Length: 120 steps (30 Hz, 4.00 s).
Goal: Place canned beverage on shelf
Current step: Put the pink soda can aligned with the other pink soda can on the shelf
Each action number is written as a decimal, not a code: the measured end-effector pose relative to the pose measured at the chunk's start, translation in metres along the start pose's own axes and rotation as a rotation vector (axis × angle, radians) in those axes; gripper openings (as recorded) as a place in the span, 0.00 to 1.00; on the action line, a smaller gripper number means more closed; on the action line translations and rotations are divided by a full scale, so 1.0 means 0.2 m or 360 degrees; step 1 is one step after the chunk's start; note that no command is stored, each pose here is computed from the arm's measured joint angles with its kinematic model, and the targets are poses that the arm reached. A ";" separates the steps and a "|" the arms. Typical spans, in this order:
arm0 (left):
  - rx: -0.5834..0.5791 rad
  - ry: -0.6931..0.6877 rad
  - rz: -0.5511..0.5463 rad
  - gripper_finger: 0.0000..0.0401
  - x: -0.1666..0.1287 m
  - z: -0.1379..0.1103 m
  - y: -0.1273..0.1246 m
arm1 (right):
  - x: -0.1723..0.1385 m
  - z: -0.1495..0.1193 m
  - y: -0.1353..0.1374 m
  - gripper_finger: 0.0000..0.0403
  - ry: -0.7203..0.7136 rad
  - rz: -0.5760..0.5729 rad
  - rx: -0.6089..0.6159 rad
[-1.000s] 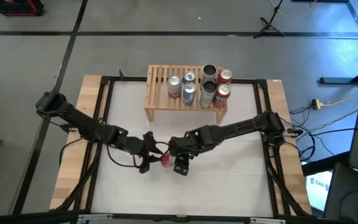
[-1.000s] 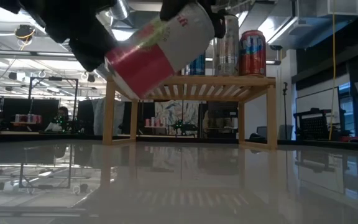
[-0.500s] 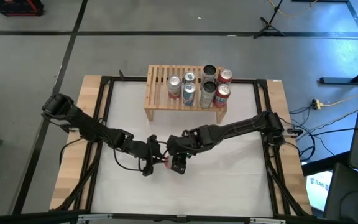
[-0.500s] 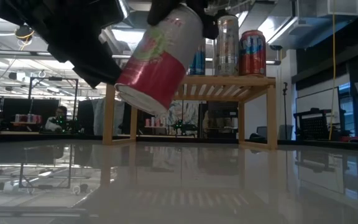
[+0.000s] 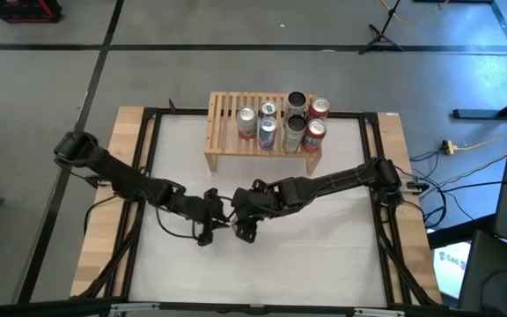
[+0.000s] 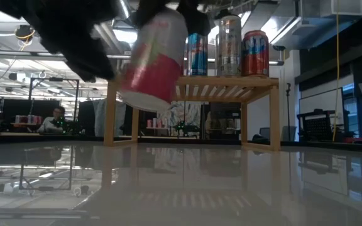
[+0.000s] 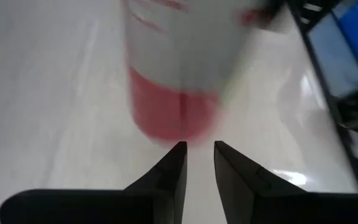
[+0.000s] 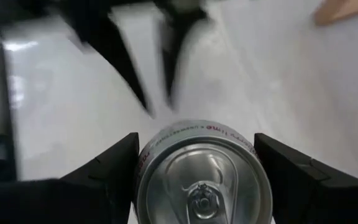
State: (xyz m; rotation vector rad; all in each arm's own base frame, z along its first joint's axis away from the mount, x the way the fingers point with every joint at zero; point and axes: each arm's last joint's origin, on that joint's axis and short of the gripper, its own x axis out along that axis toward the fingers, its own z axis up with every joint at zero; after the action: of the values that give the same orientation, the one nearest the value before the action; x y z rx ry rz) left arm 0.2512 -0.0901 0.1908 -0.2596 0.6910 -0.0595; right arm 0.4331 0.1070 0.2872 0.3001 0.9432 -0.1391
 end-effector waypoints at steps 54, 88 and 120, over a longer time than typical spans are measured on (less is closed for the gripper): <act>-0.0265 -0.0295 -0.0124 0.58 -0.25 0.16 0.06 | -0.46 -0.21 0.28 0.92 0.0107 -0.0537 -0.0465; -0.0147 -0.0572 -0.0160 0.95 -0.23 0.23 0.04 | -0.69 -0.63 0.29 0.92 0.0097 -0.0694 -0.0294; 0.0069 0.0037 0.0163 0.96 -0.08 0.48 -0.08 | -0.72 -0.95 0.08 0.92 -0.0004 -0.0855 -0.0197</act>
State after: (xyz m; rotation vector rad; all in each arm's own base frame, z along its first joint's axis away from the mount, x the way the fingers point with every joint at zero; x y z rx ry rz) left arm 0.3009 -0.0819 0.2767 -0.1816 0.7241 0.0204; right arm 0.2073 0.1798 0.3028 -0.0744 1.0081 -0.5709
